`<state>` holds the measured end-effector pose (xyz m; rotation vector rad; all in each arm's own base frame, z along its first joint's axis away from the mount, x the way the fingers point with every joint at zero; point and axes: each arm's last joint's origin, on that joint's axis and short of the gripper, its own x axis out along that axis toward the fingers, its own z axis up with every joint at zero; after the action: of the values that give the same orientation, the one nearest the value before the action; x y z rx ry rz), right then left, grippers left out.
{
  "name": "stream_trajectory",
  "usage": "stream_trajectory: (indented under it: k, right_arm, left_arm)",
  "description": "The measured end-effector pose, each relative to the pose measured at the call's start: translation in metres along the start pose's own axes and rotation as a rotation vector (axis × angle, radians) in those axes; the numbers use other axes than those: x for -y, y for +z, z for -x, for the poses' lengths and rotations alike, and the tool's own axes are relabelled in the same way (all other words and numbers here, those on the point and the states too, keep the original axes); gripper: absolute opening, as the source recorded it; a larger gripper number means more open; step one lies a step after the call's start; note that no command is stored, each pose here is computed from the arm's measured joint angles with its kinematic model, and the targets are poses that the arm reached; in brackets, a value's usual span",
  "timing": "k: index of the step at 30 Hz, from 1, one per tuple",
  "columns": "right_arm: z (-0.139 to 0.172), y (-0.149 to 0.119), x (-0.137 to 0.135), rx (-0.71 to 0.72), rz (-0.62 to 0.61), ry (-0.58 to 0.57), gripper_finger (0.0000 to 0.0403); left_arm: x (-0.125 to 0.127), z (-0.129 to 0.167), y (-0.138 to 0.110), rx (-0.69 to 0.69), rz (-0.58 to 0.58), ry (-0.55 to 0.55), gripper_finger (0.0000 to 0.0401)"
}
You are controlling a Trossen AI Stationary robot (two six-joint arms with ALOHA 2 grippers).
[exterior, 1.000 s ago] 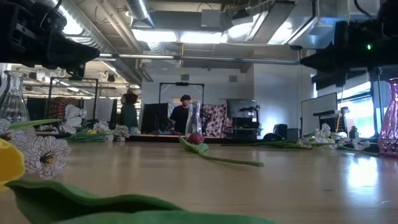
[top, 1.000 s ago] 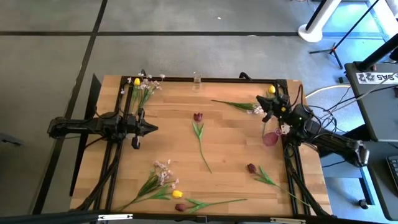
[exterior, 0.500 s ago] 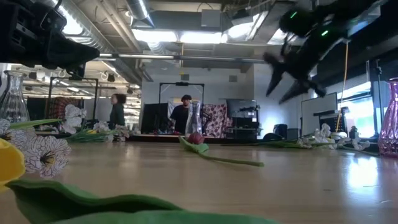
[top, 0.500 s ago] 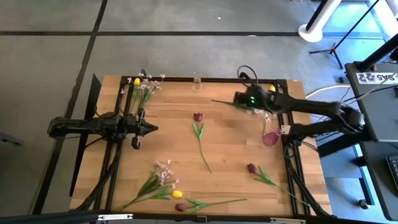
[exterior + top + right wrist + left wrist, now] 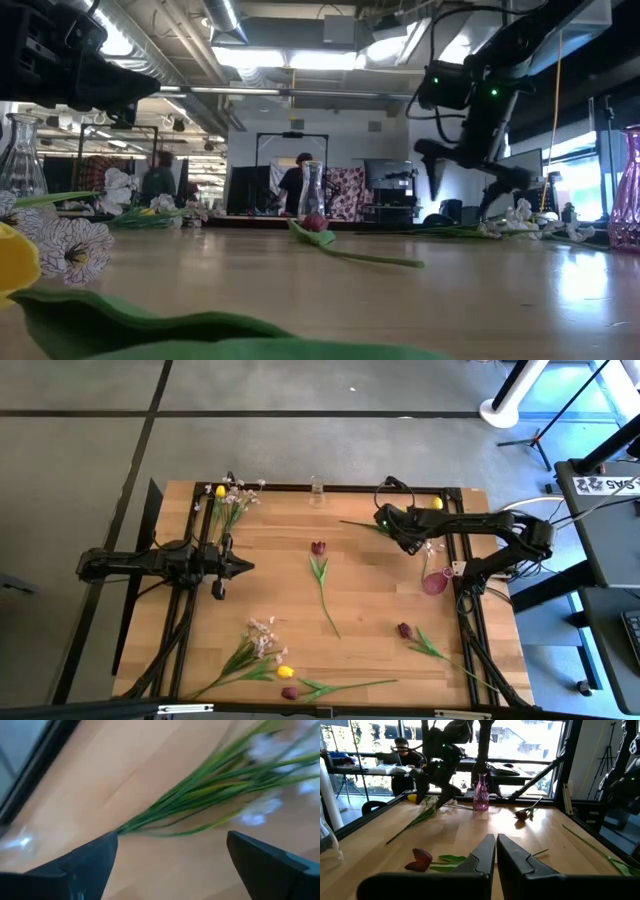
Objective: Sort flowers into vase by color
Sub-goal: Put the top right white flower into the top transparent vase
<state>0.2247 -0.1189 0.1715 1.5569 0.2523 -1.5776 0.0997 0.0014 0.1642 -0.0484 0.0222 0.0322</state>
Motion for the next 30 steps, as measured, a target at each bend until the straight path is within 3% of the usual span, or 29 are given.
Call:
stream_trajectory:
  k: [8,16,19,24,30]
  right_arm:
    - [-0.007,0.023,0.001,0.073,-0.059,-0.057,0.0326]
    - [-0.037,0.028,0.003,0.056,-0.016,-0.159,0.0267]
    - [-0.050,0.032,-0.002,0.094,0.009,-0.135,0.0237]
    - [-0.057,0.032,-0.009,0.141,0.072,-0.065,0.0154]
    - [-0.051,0.034,-0.017,0.208,0.213,-0.013,0.0020]
  left_arm:
    - [0.000,0.000,0.000,0.000,0.000,0.000,0.0015]
    - [0.000,0.000,0.000,0.000,0.000,0.000,0.0015]
    - [0.000,0.000,0.000,0.000,0.000,0.000,0.0015]
    - [0.000,0.000,0.000,0.000,0.000,0.000,0.0015]
    - [0.000,0.000,0.000,0.000,0.000,0.000,0.0015]
